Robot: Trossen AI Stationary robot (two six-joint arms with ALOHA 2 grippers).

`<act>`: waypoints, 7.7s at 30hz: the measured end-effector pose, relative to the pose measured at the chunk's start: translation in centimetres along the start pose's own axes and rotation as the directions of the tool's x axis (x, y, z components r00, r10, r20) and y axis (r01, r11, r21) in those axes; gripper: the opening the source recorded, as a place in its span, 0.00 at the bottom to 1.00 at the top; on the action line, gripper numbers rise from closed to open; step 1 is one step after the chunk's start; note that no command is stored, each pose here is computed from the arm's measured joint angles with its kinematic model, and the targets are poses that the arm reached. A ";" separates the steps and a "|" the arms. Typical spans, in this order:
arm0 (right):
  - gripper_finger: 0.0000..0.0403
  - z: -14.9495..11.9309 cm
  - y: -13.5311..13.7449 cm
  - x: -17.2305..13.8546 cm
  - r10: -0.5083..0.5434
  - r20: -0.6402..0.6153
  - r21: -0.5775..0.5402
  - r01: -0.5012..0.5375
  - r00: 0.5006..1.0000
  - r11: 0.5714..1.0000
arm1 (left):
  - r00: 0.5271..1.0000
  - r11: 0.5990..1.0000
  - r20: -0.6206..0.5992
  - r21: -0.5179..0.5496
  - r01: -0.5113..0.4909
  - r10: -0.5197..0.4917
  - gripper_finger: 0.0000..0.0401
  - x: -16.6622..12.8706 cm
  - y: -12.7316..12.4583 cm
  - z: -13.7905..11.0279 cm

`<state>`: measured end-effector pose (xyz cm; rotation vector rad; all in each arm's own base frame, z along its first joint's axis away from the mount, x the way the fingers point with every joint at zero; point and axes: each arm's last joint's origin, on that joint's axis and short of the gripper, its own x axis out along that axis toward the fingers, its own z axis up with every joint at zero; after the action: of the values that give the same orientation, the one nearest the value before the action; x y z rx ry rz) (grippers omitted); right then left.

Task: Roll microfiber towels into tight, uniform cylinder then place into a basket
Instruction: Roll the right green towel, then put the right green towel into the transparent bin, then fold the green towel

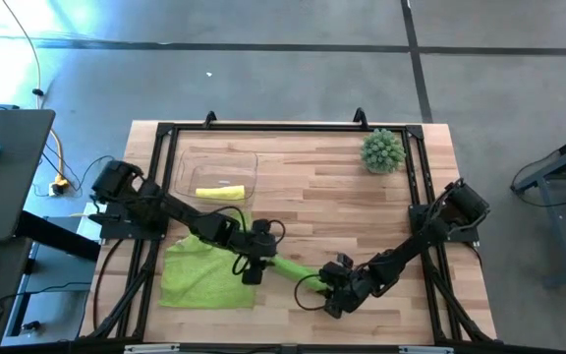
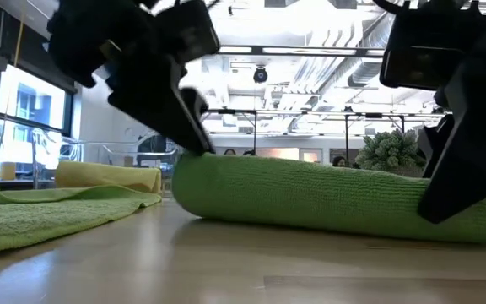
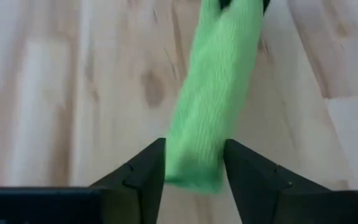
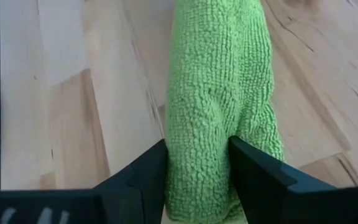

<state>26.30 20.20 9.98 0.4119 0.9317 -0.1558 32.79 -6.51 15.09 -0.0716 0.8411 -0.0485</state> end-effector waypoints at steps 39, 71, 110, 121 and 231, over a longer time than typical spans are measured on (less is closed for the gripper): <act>0.39 1.5 -0.6 0.6 0.055 -0.017 0.094 -0.054 0.998 0.994 | 0.992 0.943 0.078 0.313 -0.118 0.098 0.43 10.0 -5.2 2.0; 0.39 2.4 -4.0 -9.1 -0.186 -0.203 -0.294 0.122 0.961 0.948 | 0.993 0.995 -0.079 -0.047 0.085 -0.088 0.03 2.8 5.1 6.1; 0.37 -1.8 -14.8 -11.5 0.066 0.462 -0.153 0.006 0.885 0.988 | 0.755 0.797 -0.264 0.113 -0.594 0.600 0.05 -12.6 19.4 -6.5; 0.37 -3.4 -17.2 -10.2 -0.027 0.466 0.050 0.004 0.884 0.999 | 0.798 0.846 -0.283 0.146 -0.513 0.533 0.05 -12.4 20.1 -8.7; 0.37 -3.8 -16.8 -10.0 0.139 0.326 0.058 -0.166 0.935 0.984 | 0.884 0.884 0.024 -0.023 -0.467 0.467 0.65 -14.8 15.6 -3.8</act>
<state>12.41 6.03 11.43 0.5184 0.5704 -0.1160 20.36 9.90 22.25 0.1175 0.8115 0.4155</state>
